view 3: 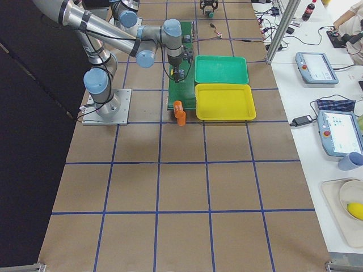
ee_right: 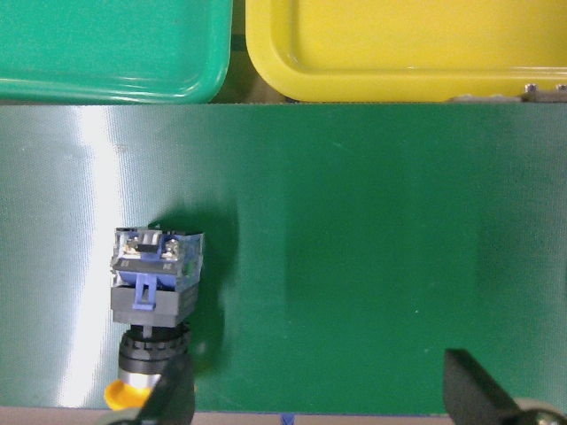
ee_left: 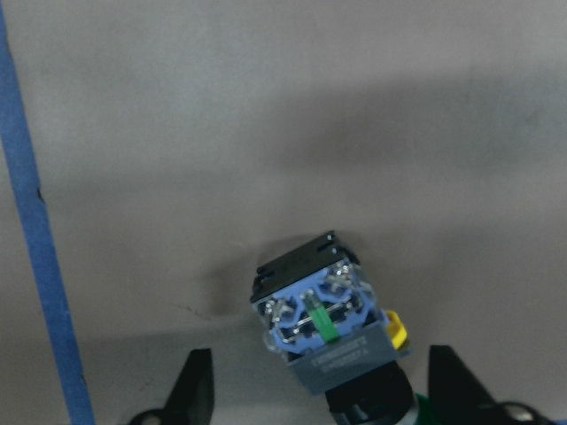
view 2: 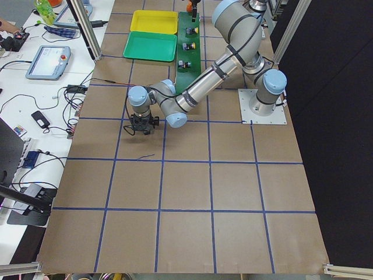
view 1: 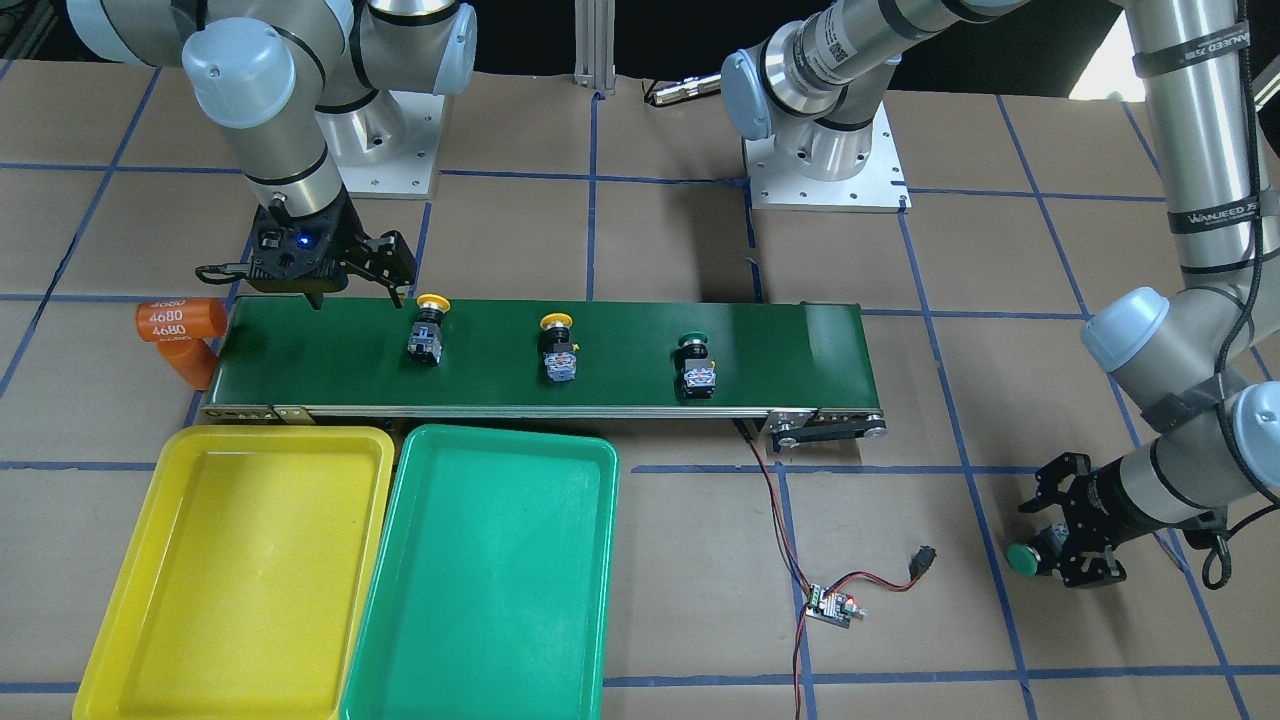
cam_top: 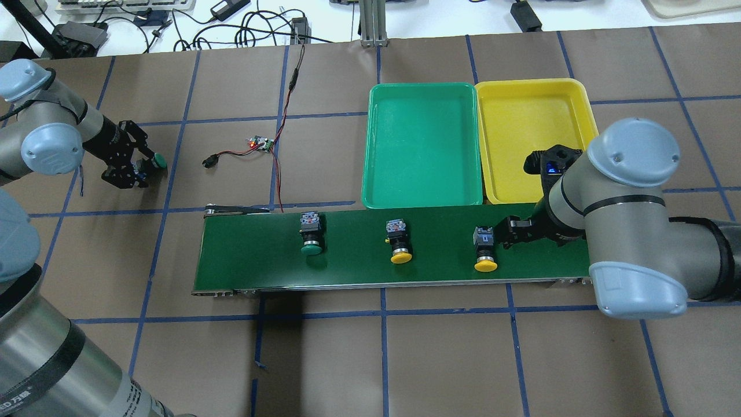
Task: Sort buttons by color to trays
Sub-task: 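Grasp yellow button with right gripper while left gripper places green button on belt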
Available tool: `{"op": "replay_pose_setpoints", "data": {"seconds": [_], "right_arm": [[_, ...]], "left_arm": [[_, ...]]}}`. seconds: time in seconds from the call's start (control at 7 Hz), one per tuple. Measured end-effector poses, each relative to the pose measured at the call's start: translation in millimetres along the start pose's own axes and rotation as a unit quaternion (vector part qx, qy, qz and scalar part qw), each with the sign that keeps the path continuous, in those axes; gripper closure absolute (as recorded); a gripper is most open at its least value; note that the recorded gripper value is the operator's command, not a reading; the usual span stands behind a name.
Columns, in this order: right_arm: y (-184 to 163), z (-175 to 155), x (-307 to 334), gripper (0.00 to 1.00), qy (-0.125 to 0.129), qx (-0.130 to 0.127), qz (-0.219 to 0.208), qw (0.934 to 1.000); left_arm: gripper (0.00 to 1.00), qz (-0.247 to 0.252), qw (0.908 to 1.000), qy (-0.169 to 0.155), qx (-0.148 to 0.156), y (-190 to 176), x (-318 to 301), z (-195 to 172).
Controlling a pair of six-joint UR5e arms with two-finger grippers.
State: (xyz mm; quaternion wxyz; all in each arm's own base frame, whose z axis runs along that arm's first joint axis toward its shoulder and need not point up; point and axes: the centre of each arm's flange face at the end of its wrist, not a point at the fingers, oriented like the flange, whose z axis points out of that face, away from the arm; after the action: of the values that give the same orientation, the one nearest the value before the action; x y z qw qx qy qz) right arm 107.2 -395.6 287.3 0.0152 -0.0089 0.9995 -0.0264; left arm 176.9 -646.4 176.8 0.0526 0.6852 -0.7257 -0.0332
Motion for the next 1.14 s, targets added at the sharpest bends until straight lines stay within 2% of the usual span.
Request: {"op": "replay_pose_setpoints", "data": {"seconds": [0.29,0.43,0.71,0.86,1.0,1.14], "right_arm": [[-4,9,-1,0.00,-0.003,-0.006,-0.002,1.0000],[-8,17,-3,0.00,-0.003,-0.006,-0.004,1.0000],[-13,26,-6,0.00,-0.003,-0.008,-0.009,0.9999],[-14,28,-6,0.03,-0.004,-0.009,-0.009,0.9999],[-14,29,-6,0.16,-0.004,-0.010,-0.010,0.9999],[-15,31,-6,0.34,-0.003,-0.012,-0.013,0.9998]], "left_arm": [[1.00,0.009,1.0000,0.002,0.000,2,0,-8],[1.00,0.033,0.9994,0.003,0.001,6,-1,-17],[1.00,0.124,0.9923,-0.004,-0.004,31,-7,-46],[1.00,0.175,0.9845,-0.011,-0.009,53,-14,-64],[1.00,0.241,0.9704,-0.015,-0.013,79,-24,-81],[1.00,0.321,0.9466,-0.021,-0.021,102,-41,-89]]}}
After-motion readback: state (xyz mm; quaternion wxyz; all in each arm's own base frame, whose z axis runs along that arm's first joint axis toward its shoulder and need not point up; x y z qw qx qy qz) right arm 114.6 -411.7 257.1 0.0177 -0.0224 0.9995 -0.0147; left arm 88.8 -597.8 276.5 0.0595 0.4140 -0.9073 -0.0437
